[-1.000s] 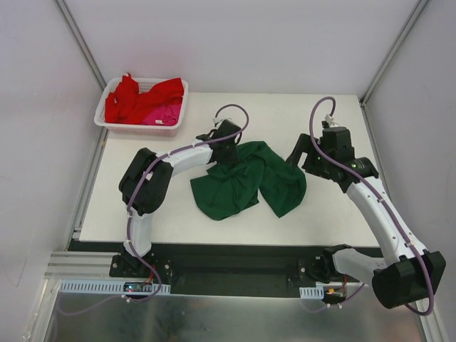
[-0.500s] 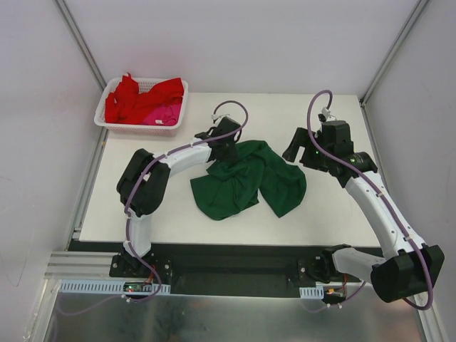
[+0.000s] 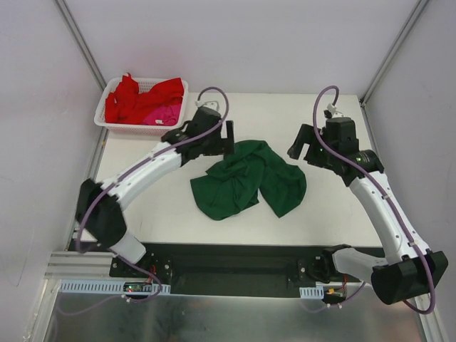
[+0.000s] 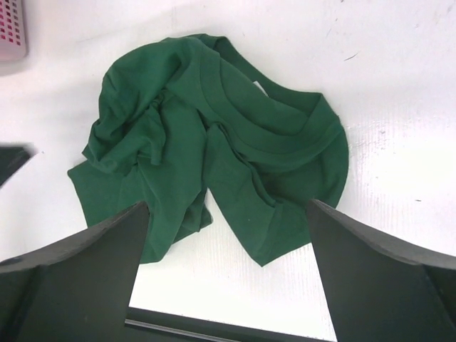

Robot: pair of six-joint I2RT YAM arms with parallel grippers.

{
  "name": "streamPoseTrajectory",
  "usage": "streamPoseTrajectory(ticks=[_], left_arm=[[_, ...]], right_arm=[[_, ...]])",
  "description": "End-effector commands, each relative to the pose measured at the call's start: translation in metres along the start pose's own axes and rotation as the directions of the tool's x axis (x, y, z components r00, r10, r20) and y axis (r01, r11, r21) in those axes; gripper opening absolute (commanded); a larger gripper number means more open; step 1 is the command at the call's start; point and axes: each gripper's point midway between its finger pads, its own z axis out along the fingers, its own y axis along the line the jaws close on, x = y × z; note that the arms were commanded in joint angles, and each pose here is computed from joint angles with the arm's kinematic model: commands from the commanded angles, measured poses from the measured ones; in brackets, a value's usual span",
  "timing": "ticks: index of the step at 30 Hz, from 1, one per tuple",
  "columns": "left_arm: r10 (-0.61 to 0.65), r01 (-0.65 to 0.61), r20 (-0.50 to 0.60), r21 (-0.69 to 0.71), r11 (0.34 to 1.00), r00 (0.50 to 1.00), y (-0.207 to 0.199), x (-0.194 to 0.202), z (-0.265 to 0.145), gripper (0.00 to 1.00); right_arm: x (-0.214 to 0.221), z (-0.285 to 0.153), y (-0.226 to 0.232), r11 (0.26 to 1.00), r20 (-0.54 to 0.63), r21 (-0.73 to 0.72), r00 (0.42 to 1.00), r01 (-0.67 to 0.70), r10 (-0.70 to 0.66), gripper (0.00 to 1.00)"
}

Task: Fold and stack the t-shirts

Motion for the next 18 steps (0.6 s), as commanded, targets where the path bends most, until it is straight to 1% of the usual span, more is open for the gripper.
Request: streamPoseTrajectory(ticks=[1,3,4,5,6,7,8,9,10,11,12,13,14,15,16,17,18], left_arm=[[-0.023,0.024,-0.040,0.031,0.999,0.999,0.029,0.036,-0.066,0.99],[-0.080,0.083,-0.068,0.030,0.996,0.994,0.037,0.057,-0.074,0.99],[-0.146,0.148,-0.087,0.013,0.989,0.985,0.046,0.076,-0.078,0.99],[-0.179,0.180,-0.094,0.001,0.984,0.979,0.051,0.085,-0.080,0.99],[-0.208,0.208,-0.099,-0.014,0.978,0.973,0.057,0.094,-0.081,0.97],[-0.267,0.264,-0.112,-0.046,0.964,0.957,0.067,0.111,-0.081,0.96],[-0.293,0.286,-0.109,-0.075,0.955,0.950,0.075,0.118,-0.079,0.95],[-0.340,0.330,-0.113,-0.098,0.939,0.934,0.080,0.126,-0.078,0.91],[-0.378,0.362,-0.120,-0.138,0.922,0.918,0.093,0.139,-0.075,0.90],[-0.411,0.391,-0.120,-0.161,0.906,0.904,0.099,0.145,-0.073,0.89],[-0.467,0.444,-0.109,-0.183,0.877,0.877,0.104,0.149,-0.072,0.87],[-0.500,0.472,-0.099,-0.215,0.855,0.860,0.116,0.157,-0.070,0.84],[-0.519,0.490,-0.087,-0.228,0.841,0.851,0.120,0.159,-0.069,0.83],[-0.539,0.513,-0.062,-0.236,0.825,0.840,0.124,0.158,-0.066,0.82],[-0.550,0.524,-0.045,-0.244,0.816,0.834,0.130,0.160,-0.065,0.80],[-0.556,0.533,-0.030,-0.247,0.809,0.831,0.133,0.159,-0.063,0.79],[-0.568,0.548,-0.016,-0.239,0.801,0.823,0.134,0.157,-0.058,0.79]], right_arm=[[0.014,0.005,0.013,0.997,-0.059,-0.068,0.998,-0.034,0.030,0.96],[0.019,0.019,0.031,0.993,-0.108,-0.118,0.994,-0.029,0.016,0.96],[0.016,0.022,0.042,0.990,-0.103,-0.138,0.995,-0.014,0.000,0.96],[0.005,0.025,0.052,0.990,-0.071,-0.142,0.997,0.026,-0.036,0.96],[0.013,0.034,0.074,0.983,-0.090,-0.166,0.991,0.080,-0.096,0.96],[0.012,0.041,0.086,0.978,-0.082,-0.172,0.988,0.116,-0.132,0.96],[0.001,0.042,0.103,0.972,-0.045,-0.185,0.986,0.147,-0.158,0.96],[0.018,0.063,0.116,0.969,-0.087,-0.169,0.976,0.183,-0.199,0.96],[0.020,0.073,0.126,0.965,-0.089,-0.178,0.973,0.195,-0.213,0.97],[0.024,0.080,0.139,0.956,-0.104,-0.207,0.967,0.209,-0.234,0.99],[0.026,0.084,0.162,0.930,-0.105,-0.271,0.952,0.250,-0.286,0.99],[0.044,0.107,0.165,0.925,-0.165,-0.265,0.933,0.271,-0.321,0.98],[0.052,0.118,0.169,0.920,-0.192,-0.258,0.918,0.295,-0.348,0.96],[0.043,0.119,0.188,0.908,-0.168,-0.275,0.915,0.315,-0.368,0.95],[0.069,0.141,0.176,0.917,-0.274,-0.221,0.881,0.333,-0.386,0.93],[0.073,0.148,0.174,0.919,-0.290,-0.186,0.874,0.348,-0.390,0.91],[0.071,0.151,0.181,0.920,-0.291,-0.188,0.875,0.344,-0.387,0.90]])
